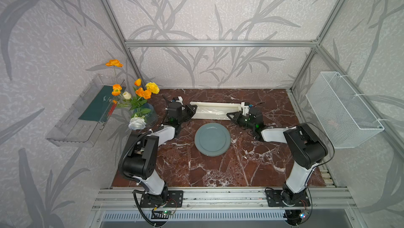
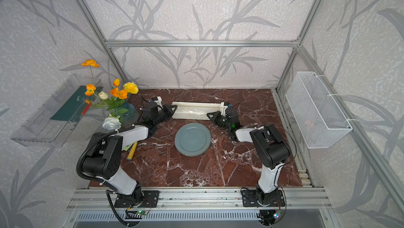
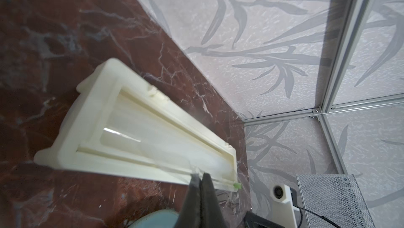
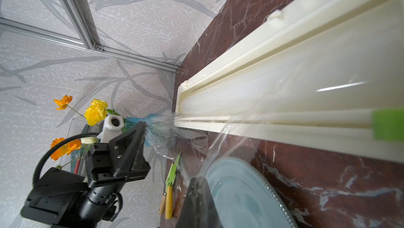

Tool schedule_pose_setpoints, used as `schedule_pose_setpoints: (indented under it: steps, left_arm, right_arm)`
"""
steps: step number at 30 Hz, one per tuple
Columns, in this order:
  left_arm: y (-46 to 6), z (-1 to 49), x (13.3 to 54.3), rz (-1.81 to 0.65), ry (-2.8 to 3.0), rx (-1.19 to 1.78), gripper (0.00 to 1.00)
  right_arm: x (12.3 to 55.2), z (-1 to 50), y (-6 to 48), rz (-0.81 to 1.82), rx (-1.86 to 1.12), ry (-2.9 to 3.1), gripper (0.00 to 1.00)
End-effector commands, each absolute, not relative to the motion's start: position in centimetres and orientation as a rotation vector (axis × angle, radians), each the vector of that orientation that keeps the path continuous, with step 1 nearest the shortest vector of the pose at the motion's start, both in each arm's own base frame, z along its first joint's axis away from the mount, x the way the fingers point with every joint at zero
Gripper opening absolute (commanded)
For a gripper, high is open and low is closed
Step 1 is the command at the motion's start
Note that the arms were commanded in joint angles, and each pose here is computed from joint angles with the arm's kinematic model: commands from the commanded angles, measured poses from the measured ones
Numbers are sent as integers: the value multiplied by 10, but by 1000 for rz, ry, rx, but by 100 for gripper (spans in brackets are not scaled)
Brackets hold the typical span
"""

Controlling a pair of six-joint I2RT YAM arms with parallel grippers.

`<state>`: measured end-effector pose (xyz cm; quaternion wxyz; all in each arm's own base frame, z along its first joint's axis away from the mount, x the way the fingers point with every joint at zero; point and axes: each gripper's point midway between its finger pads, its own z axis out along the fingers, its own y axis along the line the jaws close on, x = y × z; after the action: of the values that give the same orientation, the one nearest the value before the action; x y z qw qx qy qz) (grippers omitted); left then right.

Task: Wrap the plate with plastic wrap
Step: Pull the plastic wrap from the plastic wrap cutting box.

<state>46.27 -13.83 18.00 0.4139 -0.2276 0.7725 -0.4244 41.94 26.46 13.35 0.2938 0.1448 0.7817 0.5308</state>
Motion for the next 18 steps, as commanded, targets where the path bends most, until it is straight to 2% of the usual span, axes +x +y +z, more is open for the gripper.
schedule_pose_setpoints:
  steps: [1, 10, 18]
  left_arm:
    - [-127, 170, 461, -968, 2041, -586, 0]
    - [-127, 210, 488, -1011, 2006, -568, 0]
    - [-125, 239, 495, -1021, 1972, -557, 0]
  right_arm:
    - [431, 162, 261, 1439, 403, 2037, 0]
    - [456, 205, 260, 1480, 428, 1965, 0]
    - [465, 248, 265, 1505, 388, 1922, 0]
